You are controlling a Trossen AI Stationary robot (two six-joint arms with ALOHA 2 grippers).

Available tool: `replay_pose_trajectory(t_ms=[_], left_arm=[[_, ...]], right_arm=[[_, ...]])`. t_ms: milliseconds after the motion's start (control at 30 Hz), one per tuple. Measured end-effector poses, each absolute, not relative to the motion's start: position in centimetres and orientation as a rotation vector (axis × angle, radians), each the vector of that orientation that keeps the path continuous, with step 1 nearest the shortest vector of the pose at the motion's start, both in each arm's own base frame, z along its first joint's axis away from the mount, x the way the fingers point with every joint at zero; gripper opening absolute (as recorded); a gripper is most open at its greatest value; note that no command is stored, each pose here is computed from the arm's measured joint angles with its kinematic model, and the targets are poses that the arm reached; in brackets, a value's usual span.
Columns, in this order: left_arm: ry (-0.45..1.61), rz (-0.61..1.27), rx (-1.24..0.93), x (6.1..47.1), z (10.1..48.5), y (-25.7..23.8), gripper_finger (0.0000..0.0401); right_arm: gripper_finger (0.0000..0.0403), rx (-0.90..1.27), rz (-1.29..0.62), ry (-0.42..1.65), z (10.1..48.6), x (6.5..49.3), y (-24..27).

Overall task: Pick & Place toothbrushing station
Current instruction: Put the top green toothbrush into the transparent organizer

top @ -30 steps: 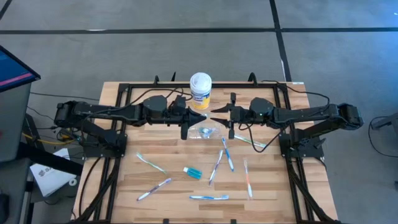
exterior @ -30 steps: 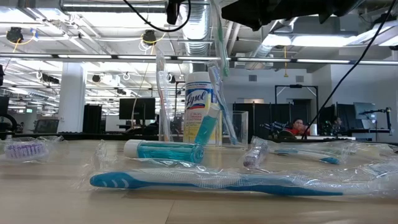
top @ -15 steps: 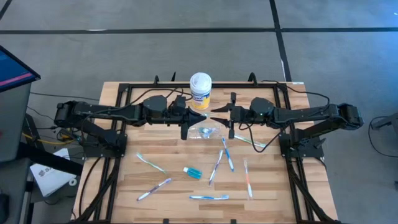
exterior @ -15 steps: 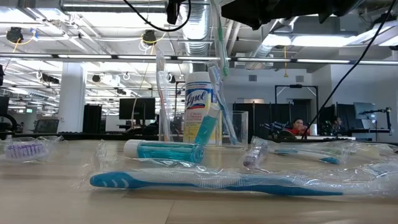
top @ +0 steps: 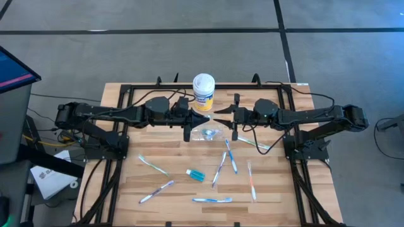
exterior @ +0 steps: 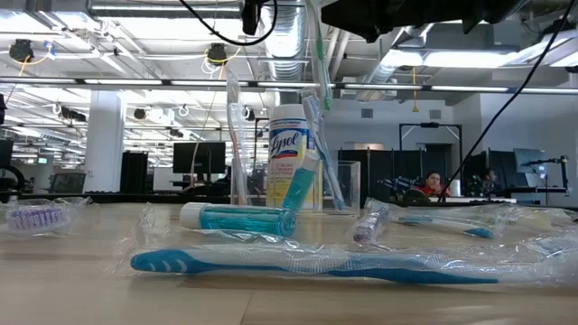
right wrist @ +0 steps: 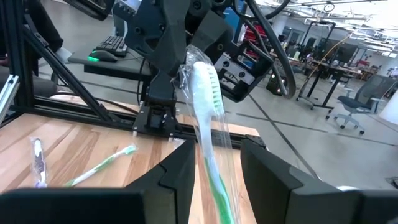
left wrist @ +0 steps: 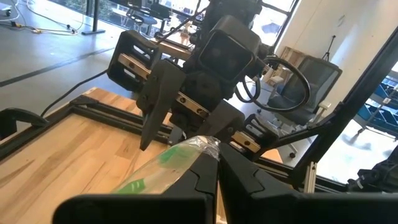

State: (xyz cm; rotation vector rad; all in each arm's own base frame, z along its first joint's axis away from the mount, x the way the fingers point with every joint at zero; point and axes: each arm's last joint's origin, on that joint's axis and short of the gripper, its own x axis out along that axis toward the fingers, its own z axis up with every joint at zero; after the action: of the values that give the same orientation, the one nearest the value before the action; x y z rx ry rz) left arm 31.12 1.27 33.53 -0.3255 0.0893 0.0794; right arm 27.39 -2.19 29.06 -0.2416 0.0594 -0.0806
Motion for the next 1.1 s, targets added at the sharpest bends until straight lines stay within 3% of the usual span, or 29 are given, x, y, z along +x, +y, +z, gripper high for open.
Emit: replay_pose_trajectory(t_ms=[333,833,1100], left_arm=[[0.103,0.081,-0.326,31.3,33.2,1.3,0.0],[0.104,0.081,-0.319,31.3,33.2,1.3,0.0],[0.104,0.082,-0.319,31.3,33.2,1.3,0.0]], right_arm=[[0.0118,-0.259,-0.073,0.09,27.6,30.4,-2.4],[0.0118,-0.258,-0.07,0.122,28.2,30.2,-2.4],[0.0066,-0.258,-0.07,0.122,28.2,30.2,-2.4]])
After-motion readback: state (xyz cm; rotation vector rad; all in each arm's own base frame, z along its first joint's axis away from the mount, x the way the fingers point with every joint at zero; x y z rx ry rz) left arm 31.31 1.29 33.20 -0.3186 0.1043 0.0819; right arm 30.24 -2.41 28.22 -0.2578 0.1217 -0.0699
